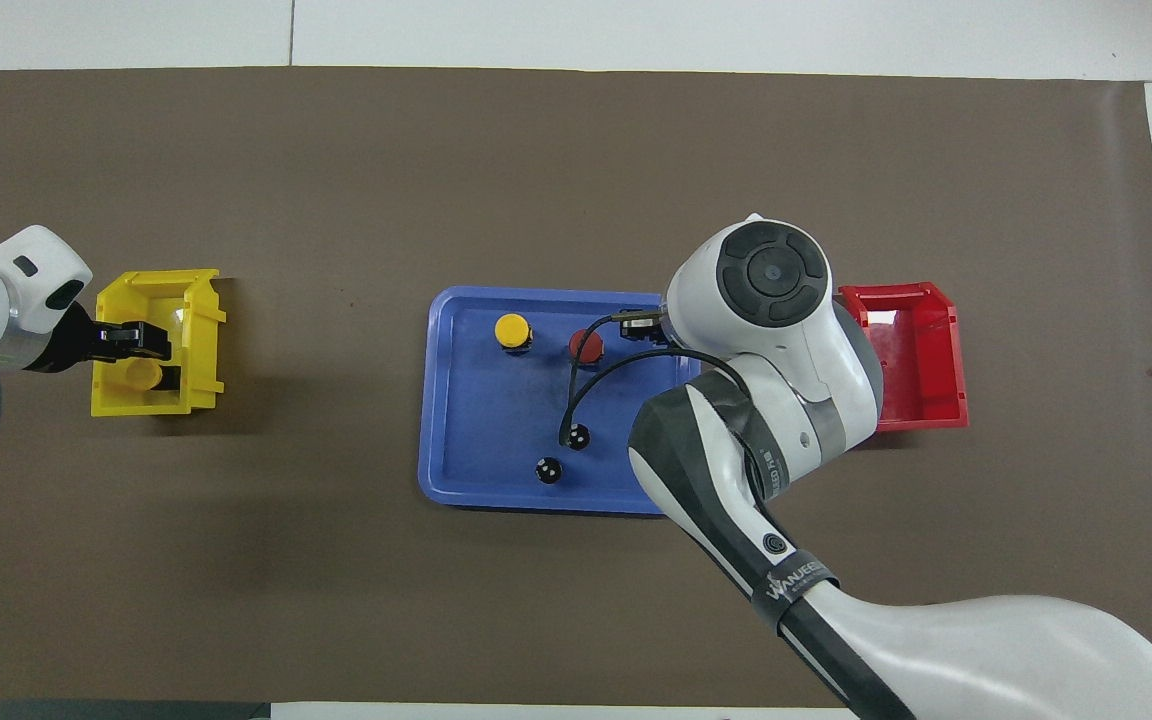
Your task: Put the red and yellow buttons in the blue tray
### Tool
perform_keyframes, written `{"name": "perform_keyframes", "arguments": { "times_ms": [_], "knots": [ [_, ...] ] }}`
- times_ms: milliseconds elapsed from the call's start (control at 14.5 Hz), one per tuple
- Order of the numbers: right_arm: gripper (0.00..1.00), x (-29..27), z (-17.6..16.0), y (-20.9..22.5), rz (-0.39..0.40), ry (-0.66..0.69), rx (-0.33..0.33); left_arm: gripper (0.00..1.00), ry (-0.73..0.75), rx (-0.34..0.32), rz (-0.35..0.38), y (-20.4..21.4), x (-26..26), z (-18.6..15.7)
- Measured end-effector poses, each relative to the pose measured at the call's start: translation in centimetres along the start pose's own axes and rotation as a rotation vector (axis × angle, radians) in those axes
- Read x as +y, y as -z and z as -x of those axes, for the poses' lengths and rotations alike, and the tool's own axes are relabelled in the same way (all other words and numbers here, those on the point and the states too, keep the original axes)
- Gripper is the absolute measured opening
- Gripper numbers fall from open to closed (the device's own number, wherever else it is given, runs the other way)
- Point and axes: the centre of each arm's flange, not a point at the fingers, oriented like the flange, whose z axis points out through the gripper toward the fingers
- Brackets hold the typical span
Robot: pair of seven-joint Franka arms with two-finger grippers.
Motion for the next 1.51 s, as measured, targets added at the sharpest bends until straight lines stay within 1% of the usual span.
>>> {"name": "perform_keyframes", "arguments": {
  "times_ms": [413, 550, 619, 688, 757, 825, 894, 1032, 1101, 1238, 1307, 1376, 1513],
  "knots": [
    [0.42, -1.4, 1.9, -1.7, 0.005, 0.034, -0.019, 0.67, 0.012, 0.015, -0.002, -0.9, -0.6, 0.8],
    [0.42, -1.3, 2.1, -2.0, 0.008, 0.033, -0.024, 0.63, 0.013, 0.02, -0.003, -1.3, -0.6, 1.0],
    [0.46, -1.2, 2.0, -2.0, 0.009, 0.032, -0.024, 0.52, 0.014, 0.02, -0.003, -1.4, -0.7, 1.0],
    [0.47, -1.2, 2.0, -2.0, 0.009, 0.031, -0.024, 0.41, 0.016, 0.021, -0.003, -1.4, -0.8, 1.0],
    [0.5, -1.1, 2.0, -2.0, 0.009, 0.029, -0.024, 0.41, 0.016, 0.023, -0.004, -1.3, -1.0, 1.0],
    [0.61, -0.9, 1.8, -1.9, 0.008, 0.025, -0.021, 0.41, 0.014, 0.027, -0.004, -1.2, -1.2, 0.9],
    [0.74, -0.5, 1.3, -1.3, 0.008, 0.016, -0.017, 0.41, 0.011, 0.034, -0.005, -0.6, -1.3, 0.6],
    [0.93, 1.3, -0.3, 1.3, 0.015, -0.023, -0.018, 0.41, 0.001, 0.026, 0.0, 2.2, -0.8, -0.6],
    [1.0, 3.1, -1.5, 3.7, 0.019, -0.057, -0.015, 0.41, -0.006, 0.013, -0.004, 4.7, -0.2, -1.5],
    [1.0, 7.9, -3.7, 8.9, 0.03, -0.126, -0.017, 0.41, -0.005, 0.0, -0.042, 10.0, 2.4, -2.6],
    [1.0, 10.5, -4.4, 11.3, 0.038, -0.136, -0.027, 0.41, 0.005, -0.001, -0.051, 11.9, 4.5, -2.8],
    [1.0, 12.9, -4.8, 13.3, 0.045, -0.135, -0.04, 0.41, 0.016, -0.001, -0.055, 13.1, 6.8, -2.9],
    [1.0, 17.2, -4.7, 16.7, 0.054, -0.133, -0.06, 0.41, 0.038, 0.002, -0.057, 13.6, 11.9, -2.5]
  ]
}}
